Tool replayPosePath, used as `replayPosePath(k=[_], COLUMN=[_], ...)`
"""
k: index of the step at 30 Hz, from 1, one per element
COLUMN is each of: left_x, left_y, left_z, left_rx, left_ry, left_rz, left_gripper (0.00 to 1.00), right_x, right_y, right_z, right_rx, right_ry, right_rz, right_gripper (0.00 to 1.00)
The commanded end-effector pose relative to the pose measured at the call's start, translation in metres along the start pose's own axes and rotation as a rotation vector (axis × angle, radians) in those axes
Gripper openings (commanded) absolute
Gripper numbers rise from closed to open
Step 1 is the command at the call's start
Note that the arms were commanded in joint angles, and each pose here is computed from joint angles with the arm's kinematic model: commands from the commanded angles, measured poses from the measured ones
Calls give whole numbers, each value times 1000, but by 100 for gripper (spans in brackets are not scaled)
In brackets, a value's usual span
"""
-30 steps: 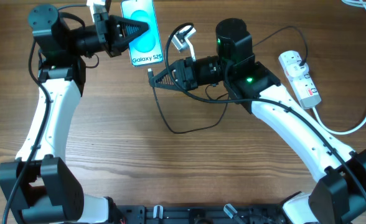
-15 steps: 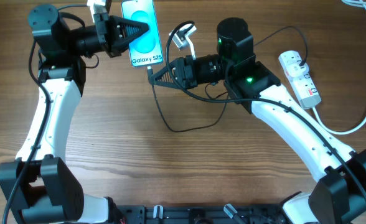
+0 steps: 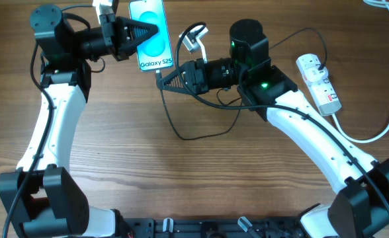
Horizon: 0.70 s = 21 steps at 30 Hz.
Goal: Plug charger to phone and switch on socket
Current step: 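Keep the phone and inserted cable plug steady with both grippers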
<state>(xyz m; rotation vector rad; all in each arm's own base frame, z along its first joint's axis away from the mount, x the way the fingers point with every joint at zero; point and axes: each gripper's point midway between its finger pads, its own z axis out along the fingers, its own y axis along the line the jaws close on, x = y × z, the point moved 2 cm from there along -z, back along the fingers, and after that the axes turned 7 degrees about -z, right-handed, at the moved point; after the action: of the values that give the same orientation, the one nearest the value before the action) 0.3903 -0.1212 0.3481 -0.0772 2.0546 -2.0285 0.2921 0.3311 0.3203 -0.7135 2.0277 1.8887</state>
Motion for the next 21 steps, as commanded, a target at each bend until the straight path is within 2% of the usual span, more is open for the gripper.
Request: replayPosePath(k=[1, 21], left_x=[5, 8], left_y=[-12, -12], left_z=[0, 0], left_rx=[7, 9], left_ry=[18, 35], left_rz=[57, 57], left_gripper=[4, 4], right_x=[-4, -9], right_y=[-4, -1], right_z=[2, 2], right_rx=[17, 10], right_ry=[-21, -36], right_rz=[11, 34], right_gripper=[4, 4])
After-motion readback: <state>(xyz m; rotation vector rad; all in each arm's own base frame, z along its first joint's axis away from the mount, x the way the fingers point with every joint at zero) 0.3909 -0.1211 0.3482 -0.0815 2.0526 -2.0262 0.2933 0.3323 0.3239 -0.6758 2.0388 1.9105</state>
